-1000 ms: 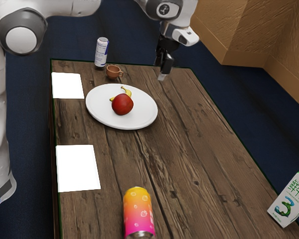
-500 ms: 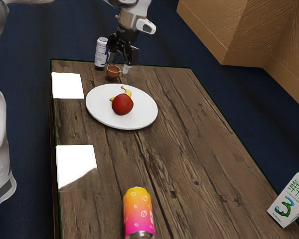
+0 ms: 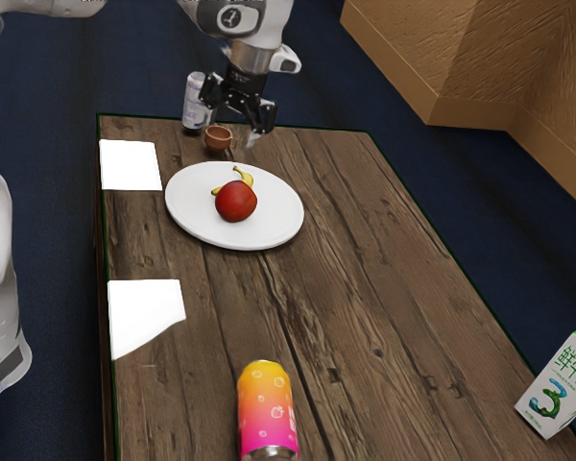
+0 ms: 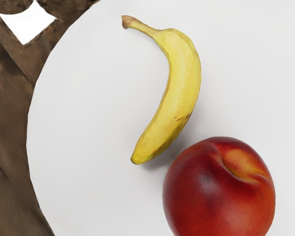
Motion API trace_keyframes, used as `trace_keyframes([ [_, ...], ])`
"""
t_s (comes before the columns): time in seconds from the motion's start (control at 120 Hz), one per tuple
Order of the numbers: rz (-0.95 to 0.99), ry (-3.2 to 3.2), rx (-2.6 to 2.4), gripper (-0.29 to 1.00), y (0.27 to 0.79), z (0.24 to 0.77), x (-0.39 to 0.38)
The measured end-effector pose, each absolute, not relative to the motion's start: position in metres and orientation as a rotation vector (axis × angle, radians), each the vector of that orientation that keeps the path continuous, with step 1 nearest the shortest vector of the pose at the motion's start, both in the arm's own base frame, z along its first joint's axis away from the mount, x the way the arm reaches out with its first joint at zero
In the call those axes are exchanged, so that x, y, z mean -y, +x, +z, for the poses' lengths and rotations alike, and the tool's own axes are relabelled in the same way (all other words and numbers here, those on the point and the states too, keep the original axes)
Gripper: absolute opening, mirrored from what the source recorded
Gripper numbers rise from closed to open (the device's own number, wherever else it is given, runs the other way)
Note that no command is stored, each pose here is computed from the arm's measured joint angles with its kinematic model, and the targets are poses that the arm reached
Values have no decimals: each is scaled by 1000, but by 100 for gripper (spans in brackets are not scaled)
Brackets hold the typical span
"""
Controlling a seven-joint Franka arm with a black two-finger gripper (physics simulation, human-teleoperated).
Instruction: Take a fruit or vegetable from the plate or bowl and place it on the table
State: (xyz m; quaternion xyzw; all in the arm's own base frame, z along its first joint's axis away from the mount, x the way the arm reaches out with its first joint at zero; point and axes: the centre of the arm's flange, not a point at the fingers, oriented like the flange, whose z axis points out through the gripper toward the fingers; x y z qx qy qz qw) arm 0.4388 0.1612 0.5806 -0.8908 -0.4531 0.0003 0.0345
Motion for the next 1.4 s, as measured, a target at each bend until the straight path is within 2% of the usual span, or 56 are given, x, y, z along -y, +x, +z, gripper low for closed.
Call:
trace_keyframes([
  [0.217,-139,-2562,1740,70,403,563,-194],
  [0.45,-207,-2429,1864,70,429,526,-203],
  [0.975,-178,-2261,2140,70,455,480,-216],
  [1.4,-131,-2336,2089,70,465,458,-215],
])
